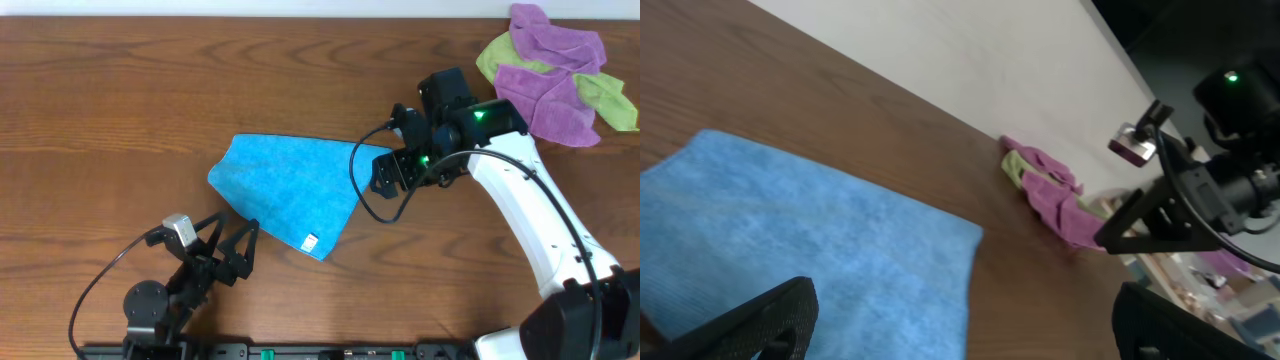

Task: Fold the cloth
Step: 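Reach the left gripper to the blue cloth's left corner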

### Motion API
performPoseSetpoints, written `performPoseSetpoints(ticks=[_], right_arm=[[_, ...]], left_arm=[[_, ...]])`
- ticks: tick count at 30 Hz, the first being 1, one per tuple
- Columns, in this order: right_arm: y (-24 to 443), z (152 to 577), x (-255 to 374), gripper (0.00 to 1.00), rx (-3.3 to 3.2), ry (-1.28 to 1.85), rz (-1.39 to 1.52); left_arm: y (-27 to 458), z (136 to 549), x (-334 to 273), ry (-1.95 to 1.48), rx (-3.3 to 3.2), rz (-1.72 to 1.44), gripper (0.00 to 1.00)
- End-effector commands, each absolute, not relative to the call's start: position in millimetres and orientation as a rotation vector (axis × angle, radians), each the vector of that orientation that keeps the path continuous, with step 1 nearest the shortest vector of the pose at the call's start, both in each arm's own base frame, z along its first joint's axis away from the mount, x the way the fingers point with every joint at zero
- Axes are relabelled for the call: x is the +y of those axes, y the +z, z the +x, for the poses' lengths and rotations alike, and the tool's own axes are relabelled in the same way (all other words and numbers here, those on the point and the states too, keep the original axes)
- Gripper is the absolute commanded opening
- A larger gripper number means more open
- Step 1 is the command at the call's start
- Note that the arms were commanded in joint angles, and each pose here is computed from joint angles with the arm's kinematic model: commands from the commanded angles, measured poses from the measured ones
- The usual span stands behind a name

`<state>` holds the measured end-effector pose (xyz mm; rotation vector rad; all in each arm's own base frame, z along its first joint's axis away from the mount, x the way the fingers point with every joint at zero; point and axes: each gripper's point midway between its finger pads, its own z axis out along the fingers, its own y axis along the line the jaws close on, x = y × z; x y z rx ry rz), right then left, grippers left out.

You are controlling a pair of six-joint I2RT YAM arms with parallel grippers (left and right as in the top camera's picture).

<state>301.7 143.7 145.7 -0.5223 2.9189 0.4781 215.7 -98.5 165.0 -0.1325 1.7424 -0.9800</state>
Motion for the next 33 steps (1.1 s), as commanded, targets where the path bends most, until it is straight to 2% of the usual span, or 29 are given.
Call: performPoseSetpoints(ticks=[1, 12, 17, 25, 28, 29, 33], right_arm=[[152, 300, 149, 0.99, 2.881, 0.513, -0.568], [154, 308, 151, 0.99, 2.845, 0.509, -0.569], [155, 311, 151, 0.99, 2.834, 0.511, -0.553], [152, 319, 133, 0.99, 2.847, 0.406, -0.506], [151, 327, 121, 0.98, 2.838, 0.355, -0.465], [152, 333, 116, 0.99, 2.826, 0.344, -0.44], [157, 354, 98, 0.99, 2.773, 0.335, -0.32]], left_arm=[[160, 211, -108, -1.078, 1.759, -0.136, 0.95], [156, 224, -94, -0.992, 1.764, -0.225, 0.95], [177, 237, -95, -0.905, 1.851, -0.14, 0.95], [181, 301, -87, -0.729, 2.23, -0.059, 0.96], [170, 319, -87, -0.722, 2.368, -0.078, 1.0], [162, 325, -84, -0.697, 2.43, -0.088, 0.95], [143, 337, -72, -0.603, 2.614, -0.186, 0.92]])
